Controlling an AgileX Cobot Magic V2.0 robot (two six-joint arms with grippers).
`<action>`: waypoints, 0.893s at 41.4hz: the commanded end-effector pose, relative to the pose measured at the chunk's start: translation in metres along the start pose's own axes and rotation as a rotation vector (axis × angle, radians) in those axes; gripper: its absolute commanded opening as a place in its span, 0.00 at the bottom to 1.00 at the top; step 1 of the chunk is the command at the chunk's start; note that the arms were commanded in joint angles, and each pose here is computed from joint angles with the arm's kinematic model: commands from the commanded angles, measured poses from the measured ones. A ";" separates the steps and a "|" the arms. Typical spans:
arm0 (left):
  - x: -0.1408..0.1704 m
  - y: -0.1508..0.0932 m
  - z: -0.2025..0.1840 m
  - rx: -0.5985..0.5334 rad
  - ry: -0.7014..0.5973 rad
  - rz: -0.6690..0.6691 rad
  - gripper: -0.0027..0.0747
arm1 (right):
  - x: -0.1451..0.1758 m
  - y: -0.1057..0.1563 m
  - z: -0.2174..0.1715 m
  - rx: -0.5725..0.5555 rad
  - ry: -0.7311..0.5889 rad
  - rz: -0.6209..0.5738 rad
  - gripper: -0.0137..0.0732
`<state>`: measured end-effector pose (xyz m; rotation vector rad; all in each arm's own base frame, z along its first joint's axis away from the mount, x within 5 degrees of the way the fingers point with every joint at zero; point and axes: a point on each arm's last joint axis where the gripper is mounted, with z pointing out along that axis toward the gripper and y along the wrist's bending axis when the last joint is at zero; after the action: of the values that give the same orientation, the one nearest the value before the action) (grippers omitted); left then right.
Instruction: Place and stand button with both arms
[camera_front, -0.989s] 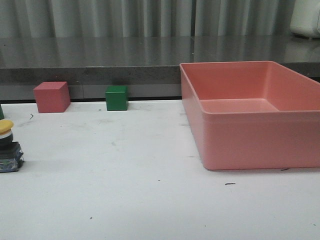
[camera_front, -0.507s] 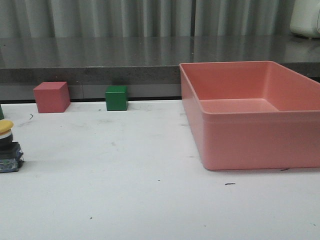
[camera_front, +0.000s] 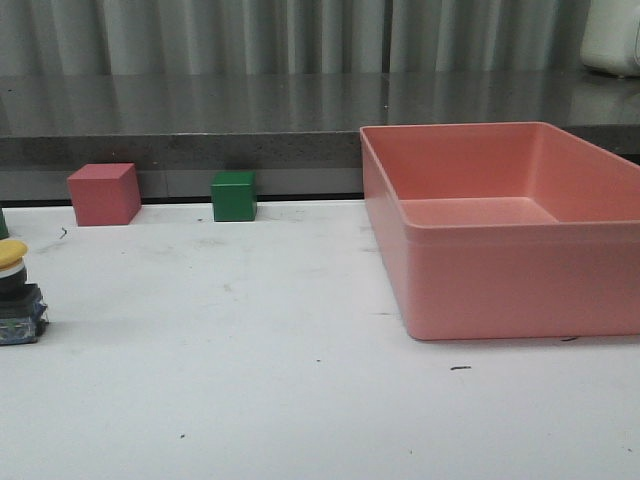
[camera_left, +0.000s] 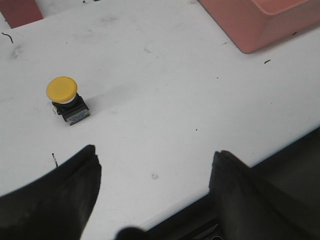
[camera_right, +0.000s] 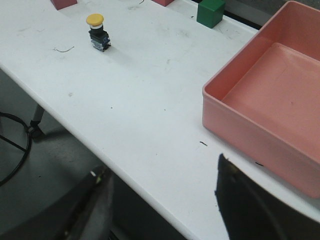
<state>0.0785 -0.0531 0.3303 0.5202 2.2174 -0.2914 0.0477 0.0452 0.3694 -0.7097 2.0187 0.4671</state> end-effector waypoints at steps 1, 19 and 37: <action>-0.011 -0.005 -0.007 0.055 -0.075 0.017 0.63 | -0.013 0.000 -0.005 0.001 -0.102 0.000 0.70; -0.014 -0.007 -0.007 0.077 -0.108 0.096 0.13 | -0.012 0.000 -0.005 0.000 -0.092 0.000 0.31; -0.015 -0.007 -0.007 0.079 -0.112 0.096 0.01 | -0.012 0.000 -0.005 0.000 -0.092 0.000 0.08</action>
<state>0.0772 -0.0577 0.3319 0.6432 2.1622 -0.3025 0.0478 0.0453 0.3695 -0.7089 2.0170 0.4674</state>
